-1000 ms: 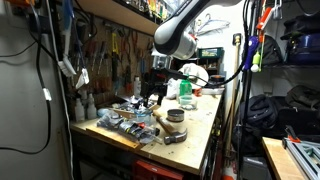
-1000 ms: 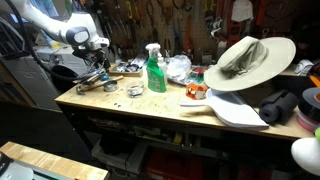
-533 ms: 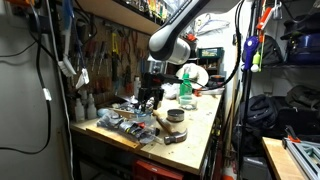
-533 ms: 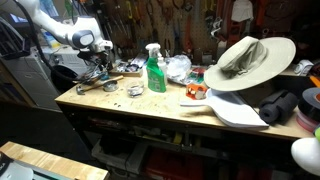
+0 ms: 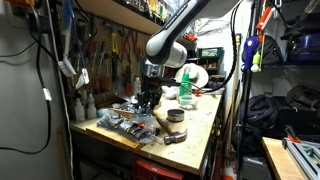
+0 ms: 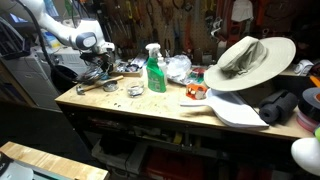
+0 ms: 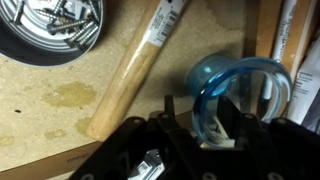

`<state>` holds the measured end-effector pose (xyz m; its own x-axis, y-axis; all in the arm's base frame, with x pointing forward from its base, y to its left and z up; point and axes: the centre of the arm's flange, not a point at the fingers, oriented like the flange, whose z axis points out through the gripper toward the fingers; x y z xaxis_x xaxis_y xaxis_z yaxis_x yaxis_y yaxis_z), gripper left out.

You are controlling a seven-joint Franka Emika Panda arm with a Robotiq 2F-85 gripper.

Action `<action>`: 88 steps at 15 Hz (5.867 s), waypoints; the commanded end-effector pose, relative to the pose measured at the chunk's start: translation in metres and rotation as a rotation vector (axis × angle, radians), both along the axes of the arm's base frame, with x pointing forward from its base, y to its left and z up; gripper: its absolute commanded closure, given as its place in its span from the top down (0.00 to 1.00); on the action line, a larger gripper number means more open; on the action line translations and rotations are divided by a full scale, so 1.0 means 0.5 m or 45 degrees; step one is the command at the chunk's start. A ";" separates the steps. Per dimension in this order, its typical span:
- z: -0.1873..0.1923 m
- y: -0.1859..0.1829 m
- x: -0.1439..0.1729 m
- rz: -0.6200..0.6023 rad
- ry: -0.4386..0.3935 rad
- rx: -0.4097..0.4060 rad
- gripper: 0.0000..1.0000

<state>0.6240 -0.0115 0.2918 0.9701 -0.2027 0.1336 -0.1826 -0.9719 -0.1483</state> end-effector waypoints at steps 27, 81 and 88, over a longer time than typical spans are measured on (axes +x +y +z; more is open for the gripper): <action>0.109 -0.281 -0.118 -0.312 0.017 0.007 0.03; 0.000 -0.029 -0.227 0.791 0.187 -0.350 1.00; -0.008 -0.019 -0.218 0.801 0.179 -0.358 0.49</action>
